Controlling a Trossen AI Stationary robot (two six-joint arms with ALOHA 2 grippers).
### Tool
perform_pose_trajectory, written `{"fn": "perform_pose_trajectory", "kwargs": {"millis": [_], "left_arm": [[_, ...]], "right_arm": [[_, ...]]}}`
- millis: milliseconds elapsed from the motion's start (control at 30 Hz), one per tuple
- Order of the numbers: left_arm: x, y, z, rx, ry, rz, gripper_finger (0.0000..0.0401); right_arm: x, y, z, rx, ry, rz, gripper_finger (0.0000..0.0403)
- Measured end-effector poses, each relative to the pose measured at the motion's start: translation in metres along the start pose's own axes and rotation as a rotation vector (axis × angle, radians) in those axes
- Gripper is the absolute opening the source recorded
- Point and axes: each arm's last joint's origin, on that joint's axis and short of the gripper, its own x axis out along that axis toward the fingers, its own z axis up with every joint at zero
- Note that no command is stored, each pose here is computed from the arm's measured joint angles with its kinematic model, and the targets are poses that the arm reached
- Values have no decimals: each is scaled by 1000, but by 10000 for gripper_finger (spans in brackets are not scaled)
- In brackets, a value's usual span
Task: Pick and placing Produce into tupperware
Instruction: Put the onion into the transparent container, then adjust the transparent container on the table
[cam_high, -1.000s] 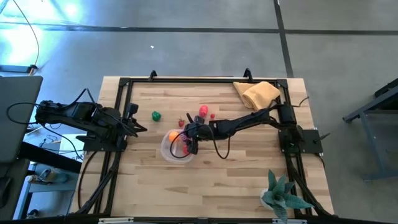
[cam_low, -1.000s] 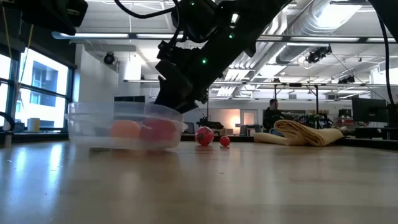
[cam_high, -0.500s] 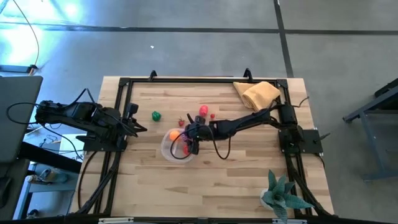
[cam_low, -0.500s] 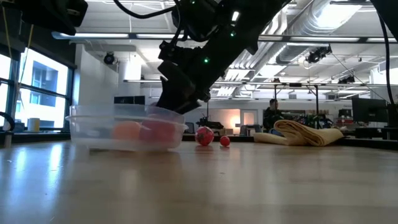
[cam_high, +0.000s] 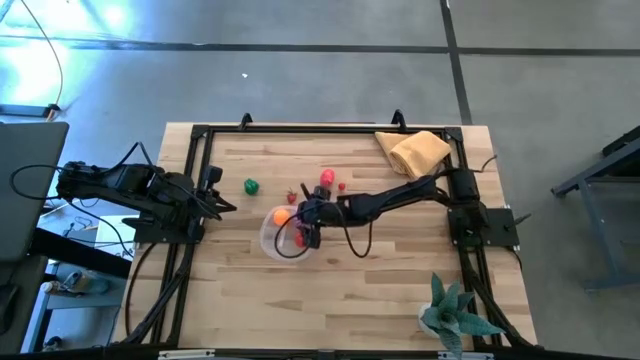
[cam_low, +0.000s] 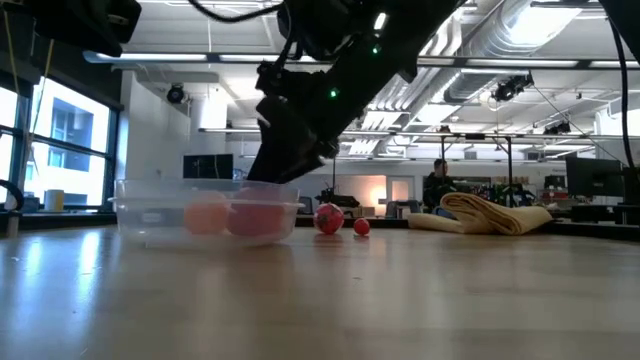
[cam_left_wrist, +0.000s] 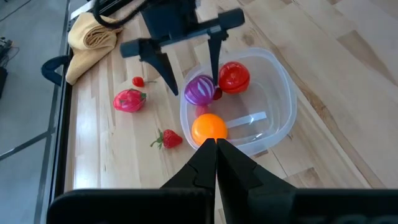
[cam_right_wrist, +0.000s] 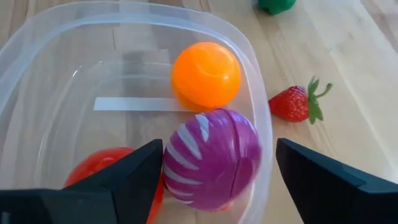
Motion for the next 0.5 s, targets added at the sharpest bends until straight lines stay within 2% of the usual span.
{"fn": "perform_pose_trajectory", "kwargs": {"millis": [167,300,433,500], "left_arm": [[0,0,0,0,-1,0,3],[0,0,0,0,0,0,3],[0,0,0,0,-1,0,3],[0,0,0,0,0,0,3]], "right_arm": [[-20,2,15,-24,-68,-14,305],[-31,9,30,-53,-207,-5,305],[-30,15,42,-48,-354,91,303],[-24,19,39,-54,-356,149,299]]}}
